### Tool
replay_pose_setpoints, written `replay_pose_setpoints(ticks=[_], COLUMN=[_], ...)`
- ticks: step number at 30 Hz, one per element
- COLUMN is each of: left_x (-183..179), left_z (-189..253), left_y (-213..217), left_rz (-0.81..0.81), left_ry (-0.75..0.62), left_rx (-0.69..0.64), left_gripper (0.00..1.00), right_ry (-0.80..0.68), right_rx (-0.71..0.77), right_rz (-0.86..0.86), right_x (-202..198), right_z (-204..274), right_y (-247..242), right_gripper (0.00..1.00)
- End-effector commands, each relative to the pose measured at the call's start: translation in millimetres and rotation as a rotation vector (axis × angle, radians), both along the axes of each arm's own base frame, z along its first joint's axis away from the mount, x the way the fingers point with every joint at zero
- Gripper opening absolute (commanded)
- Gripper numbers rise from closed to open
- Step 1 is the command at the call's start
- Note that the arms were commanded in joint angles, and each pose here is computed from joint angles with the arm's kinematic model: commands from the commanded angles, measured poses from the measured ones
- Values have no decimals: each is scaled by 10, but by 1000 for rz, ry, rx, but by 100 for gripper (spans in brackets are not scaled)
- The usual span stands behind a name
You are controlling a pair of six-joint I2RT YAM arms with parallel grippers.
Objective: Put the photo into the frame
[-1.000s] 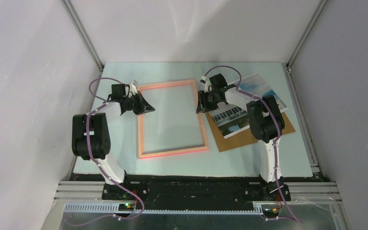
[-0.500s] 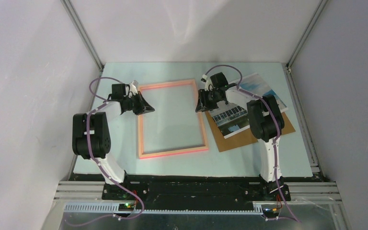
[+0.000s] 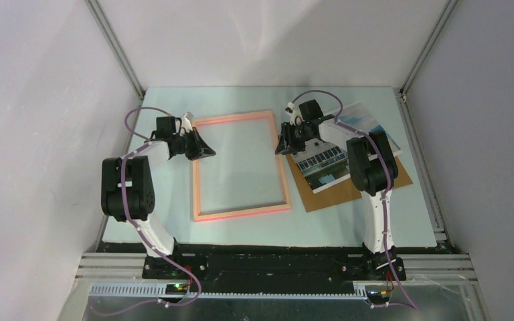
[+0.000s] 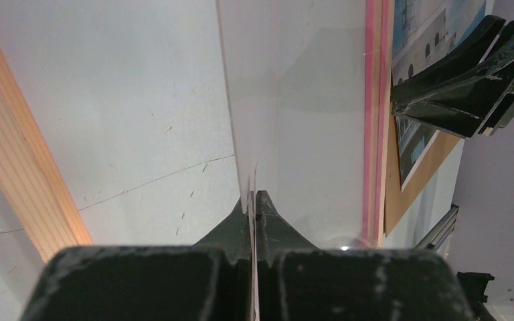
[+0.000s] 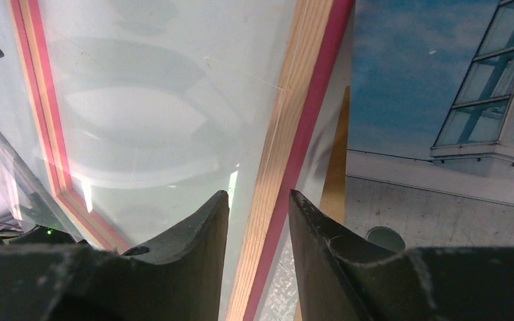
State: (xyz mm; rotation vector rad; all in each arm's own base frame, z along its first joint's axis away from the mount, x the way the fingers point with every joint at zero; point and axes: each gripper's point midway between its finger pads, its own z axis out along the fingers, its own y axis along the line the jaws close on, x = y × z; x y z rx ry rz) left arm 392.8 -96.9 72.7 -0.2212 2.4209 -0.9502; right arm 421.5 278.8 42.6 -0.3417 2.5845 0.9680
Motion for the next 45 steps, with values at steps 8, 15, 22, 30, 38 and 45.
replay_pose_setpoints(ticks=[8,15,22,30,38,45], left_x=[139,152,151,150,148,130], left_z=[81,98,94,107,91,71], left_y=[59,61,57,60,68,70], left_rz=[-14,-12,-13,-14,-17,-15], left_ry=[-60,-63,-62,-66,-63,-55], left_rx=[39,38,38,39,49,50], left_gripper=[0,0,0,0,0,0], right_ry=[-3,15,30,37,46,49], right_rx=[78,108,138,160,148,129], right_rz=[0,5,5,5,0,-1], right_x=[129,145,158,158,158,144], right_z=[93,72,68,76,16,-29], right_y=[37,37,6,-14,-22,-13], right_gripper=[38,33,30,28,25,23])
